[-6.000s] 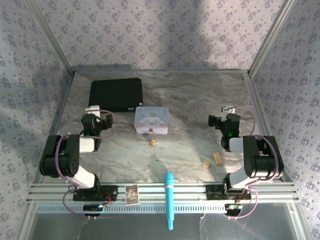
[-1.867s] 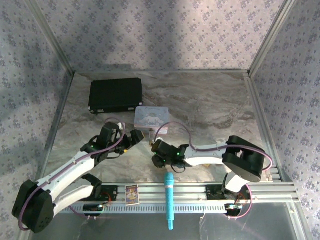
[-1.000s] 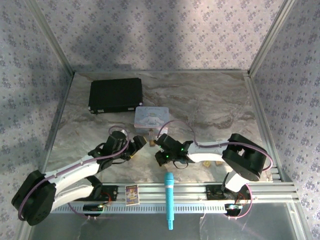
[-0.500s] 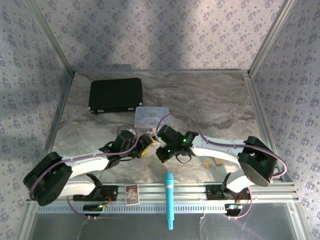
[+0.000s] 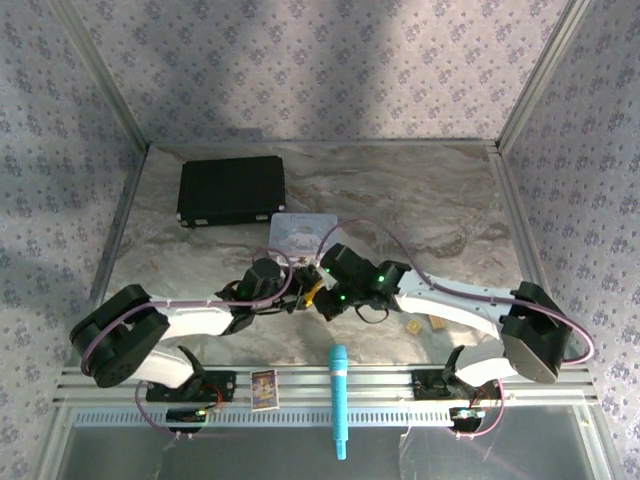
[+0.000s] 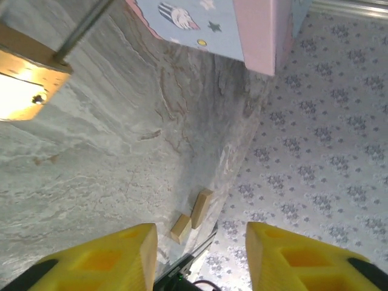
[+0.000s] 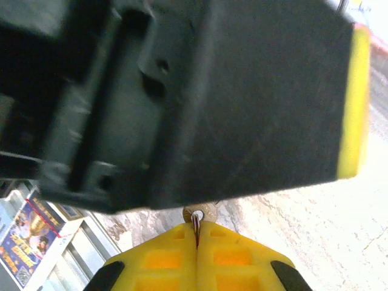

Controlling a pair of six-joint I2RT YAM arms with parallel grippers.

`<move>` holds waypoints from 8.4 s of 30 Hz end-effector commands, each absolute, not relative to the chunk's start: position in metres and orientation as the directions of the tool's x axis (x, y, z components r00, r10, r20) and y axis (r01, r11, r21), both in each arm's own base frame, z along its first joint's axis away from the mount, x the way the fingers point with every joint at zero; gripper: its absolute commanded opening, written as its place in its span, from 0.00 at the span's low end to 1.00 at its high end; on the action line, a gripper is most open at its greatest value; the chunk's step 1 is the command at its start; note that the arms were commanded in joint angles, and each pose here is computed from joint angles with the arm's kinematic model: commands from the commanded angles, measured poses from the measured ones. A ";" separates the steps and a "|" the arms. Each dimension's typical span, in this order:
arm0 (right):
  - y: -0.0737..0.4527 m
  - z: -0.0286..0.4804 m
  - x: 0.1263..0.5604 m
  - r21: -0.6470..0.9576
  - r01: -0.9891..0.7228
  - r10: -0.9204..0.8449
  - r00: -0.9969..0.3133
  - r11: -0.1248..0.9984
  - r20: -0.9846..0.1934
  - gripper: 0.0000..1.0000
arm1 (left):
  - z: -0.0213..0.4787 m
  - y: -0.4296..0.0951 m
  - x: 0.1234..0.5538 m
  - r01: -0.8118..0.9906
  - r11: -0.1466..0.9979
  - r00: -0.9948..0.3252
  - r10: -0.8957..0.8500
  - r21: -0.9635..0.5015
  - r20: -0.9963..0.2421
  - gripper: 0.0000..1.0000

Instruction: Unlock a padlock with a key

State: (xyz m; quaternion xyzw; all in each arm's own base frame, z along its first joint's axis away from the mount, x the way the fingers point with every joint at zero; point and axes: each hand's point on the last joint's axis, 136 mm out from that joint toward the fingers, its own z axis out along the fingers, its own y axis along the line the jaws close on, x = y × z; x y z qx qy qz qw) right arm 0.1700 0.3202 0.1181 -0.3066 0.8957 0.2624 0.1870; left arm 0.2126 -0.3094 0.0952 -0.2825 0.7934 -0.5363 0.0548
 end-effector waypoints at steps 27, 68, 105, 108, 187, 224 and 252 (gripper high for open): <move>0.282 0.117 0.193 0.361 -0.540 -0.324 -0.797 0.760 -0.509 0.02 | 0.118 -0.308 0.214 -0.342 0.289 -0.845 -0.511 -0.894 0.159 0.00; 0.336 0.236 0.210 0.874 -0.451 0.125 -0.871 0.182 -0.475 0.49 | 0.246 -0.268 0.236 0.180 0.073 -0.715 -0.676 -0.981 -0.181 0.00; 0.343 0.236 0.204 0.905 -0.419 0.141 -0.894 0.068 -0.425 0.08 | 0.243 -0.261 0.240 0.171 0.098 -0.685 -0.703 -0.980 -0.190 0.00; 0.338 0.234 0.207 0.907 -0.414 0.160 -0.892 0.079 -0.422 0.04 | 0.238 -0.259 0.240 0.158 0.109 -0.683 -0.706 -0.981 -0.189 0.00; 0.275 0.058 0.234 0.797 -0.102 0.146 -0.962 0.596 -0.232 0.00 | 0.028 -0.282 0.264 -0.053 0.857 -0.829 -0.323 -0.512 -0.456 0.19; 0.275 0.060 0.233 0.889 0.025 0.216 -0.973 0.458 -0.084 0.00 | 0.072 -0.294 0.287 -0.258 0.292 -0.596 -0.798 -0.921 -0.086 0.19; 0.286 0.065 0.243 0.940 0.035 0.222 -0.974 0.339 -0.044 0.00 | 0.072 -0.315 0.284 -0.236 0.186 -0.609 -0.793 -0.954 -0.004 0.17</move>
